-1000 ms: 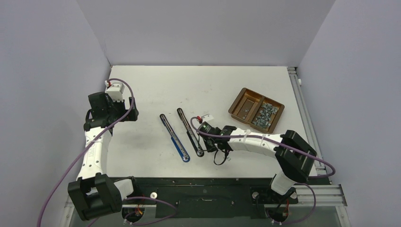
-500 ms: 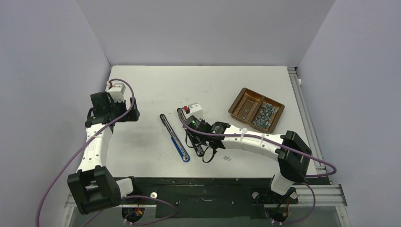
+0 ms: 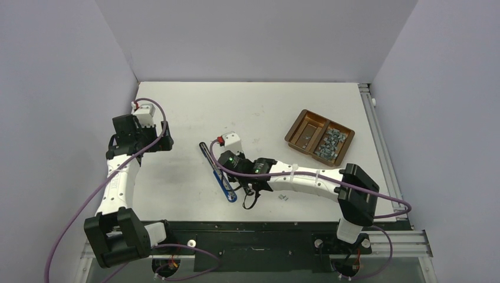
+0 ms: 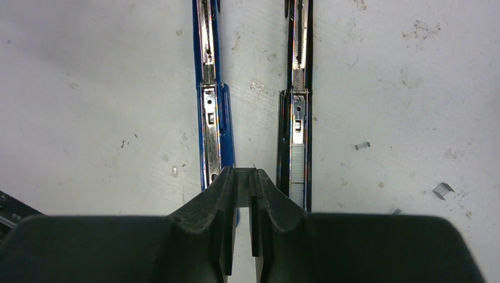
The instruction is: Load the staples into the stapler
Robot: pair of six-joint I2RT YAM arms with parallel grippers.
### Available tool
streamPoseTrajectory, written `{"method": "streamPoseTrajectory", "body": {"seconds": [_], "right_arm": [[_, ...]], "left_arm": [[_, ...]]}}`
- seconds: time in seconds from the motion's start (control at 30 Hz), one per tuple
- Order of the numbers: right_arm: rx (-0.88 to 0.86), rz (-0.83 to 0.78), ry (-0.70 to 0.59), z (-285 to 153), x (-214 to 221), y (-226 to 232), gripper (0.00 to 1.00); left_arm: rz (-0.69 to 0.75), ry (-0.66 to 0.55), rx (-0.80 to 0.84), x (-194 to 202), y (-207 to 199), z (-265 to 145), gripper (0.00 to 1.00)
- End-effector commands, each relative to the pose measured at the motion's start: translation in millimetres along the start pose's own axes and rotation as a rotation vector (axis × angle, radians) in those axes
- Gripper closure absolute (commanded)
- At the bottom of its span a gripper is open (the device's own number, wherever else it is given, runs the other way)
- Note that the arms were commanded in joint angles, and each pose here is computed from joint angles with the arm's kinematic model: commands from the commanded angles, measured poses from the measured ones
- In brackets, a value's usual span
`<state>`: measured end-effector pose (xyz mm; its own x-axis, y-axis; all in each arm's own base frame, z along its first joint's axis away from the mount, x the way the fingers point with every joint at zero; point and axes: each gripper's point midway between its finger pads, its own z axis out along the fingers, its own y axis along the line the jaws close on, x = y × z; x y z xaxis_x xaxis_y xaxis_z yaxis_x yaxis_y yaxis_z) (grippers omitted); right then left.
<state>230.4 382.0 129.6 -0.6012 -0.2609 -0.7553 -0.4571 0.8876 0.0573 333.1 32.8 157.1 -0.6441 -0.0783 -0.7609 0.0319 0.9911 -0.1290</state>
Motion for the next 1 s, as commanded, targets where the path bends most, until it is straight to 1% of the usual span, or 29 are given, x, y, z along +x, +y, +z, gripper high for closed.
{"method": "streamPoseTrajectory", "body": {"seconds": [0.0, 0.23, 0.57, 0.8, 0.97], "right_arm": [[0.019, 0.0, -0.085, 5, -14, 5, 0.92], [0.007, 0.009, -0.114, 11, -11, 7, 0.91], [-0.03, -0.008, -0.109, 32, 3, 21, 0.91], [-0.03, -0.036, -0.137, 34, 9, 29, 0.92], [-0.028, -0.05, -0.121, 39, 18, 31, 0.91]], "left_arm": [[-0.012, -0.074, -0.055, -27, 8, -12, 0.04], [-0.006, -0.065, -0.063, -24, 10, -14, 0.04], [0.011, -0.063, -0.041, -23, 9, -7, 0.04], [0.006, -0.046, -0.034, -17, 10, 0, 0.04], [0.0, -0.045, -0.026, -15, 9, 3, 0.04]]}}
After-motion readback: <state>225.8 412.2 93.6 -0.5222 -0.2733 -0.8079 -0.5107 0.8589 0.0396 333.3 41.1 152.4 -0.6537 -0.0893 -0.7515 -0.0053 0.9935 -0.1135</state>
